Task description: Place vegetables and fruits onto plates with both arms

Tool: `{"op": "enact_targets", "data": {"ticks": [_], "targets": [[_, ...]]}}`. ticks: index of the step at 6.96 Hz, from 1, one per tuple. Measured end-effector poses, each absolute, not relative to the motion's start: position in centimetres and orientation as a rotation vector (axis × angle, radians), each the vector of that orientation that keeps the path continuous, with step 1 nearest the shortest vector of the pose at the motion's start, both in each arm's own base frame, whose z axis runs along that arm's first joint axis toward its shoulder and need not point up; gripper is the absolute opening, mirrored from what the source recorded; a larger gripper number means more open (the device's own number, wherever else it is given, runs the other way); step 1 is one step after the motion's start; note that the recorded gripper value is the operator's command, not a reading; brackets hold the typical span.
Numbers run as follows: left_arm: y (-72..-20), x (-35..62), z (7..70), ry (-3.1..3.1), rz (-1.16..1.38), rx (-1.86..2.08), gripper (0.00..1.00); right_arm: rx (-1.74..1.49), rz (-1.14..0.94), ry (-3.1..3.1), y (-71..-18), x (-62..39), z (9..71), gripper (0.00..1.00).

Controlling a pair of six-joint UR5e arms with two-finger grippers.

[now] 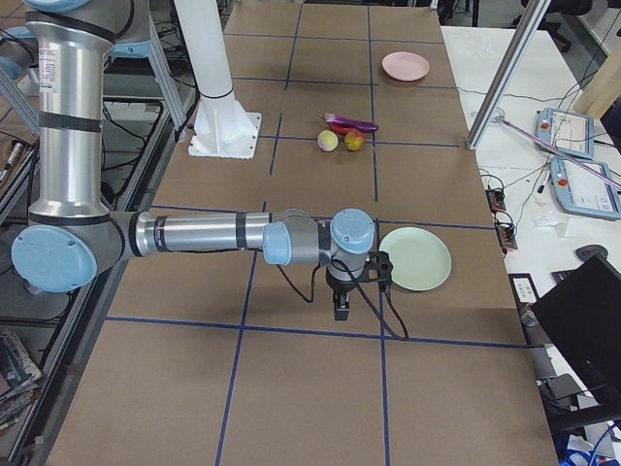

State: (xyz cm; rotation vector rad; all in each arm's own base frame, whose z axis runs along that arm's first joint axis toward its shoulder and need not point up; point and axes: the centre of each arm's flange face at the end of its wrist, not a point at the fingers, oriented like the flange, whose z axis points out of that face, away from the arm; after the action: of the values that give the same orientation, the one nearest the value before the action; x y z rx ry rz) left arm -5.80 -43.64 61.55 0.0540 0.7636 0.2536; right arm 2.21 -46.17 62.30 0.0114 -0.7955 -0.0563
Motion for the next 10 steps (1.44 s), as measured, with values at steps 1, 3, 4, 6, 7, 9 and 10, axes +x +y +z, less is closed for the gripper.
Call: {"op": "enact_targets", "data": {"ticks": [1, 3, 4, 6, 7, 9, 10], "targets": [[-43.6, -5.8, 61.5, 0.763, 0.254, 0.054, 1.00, 0.018, -0.060, -0.796, -46.2, 2.2, 62.4, 1.00], [-43.6, -5.8, 61.4, 0.762, 0.255, 0.056, 1.00, 0.026, -0.064, -0.797, -46.2, 2.1, 62.4, 1.00], [-43.6, -5.8, 61.4, 0.761, 0.255, 0.057, 1.00, 0.028, -0.065, -0.797, -46.2, 2.1, 62.3, 1.00], [-43.6, -5.8, 61.3, 0.759, 0.256, 0.058, 1.00, 0.030, -0.068, -0.798, -46.2, 2.1, 62.3, 1.00], [-43.7, -5.8, 61.2, 0.757, 0.257, 0.060, 1.00, 0.031, -0.072, -0.799, -46.2, 1.9, 62.2, 1.00], [-43.7, -5.9, 61.1, 0.743, 0.257, 0.062, 1.00, 0.072, -0.116, -0.804, -46.5, 0.7, 61.6, 1.00], [-43.9, -5.9, 61.0, 0.739, 0.258, 0.064, 1.00, 0.087, -0.128, -0.814, -46.7, -0.3, 61.2, 1.00]]}}
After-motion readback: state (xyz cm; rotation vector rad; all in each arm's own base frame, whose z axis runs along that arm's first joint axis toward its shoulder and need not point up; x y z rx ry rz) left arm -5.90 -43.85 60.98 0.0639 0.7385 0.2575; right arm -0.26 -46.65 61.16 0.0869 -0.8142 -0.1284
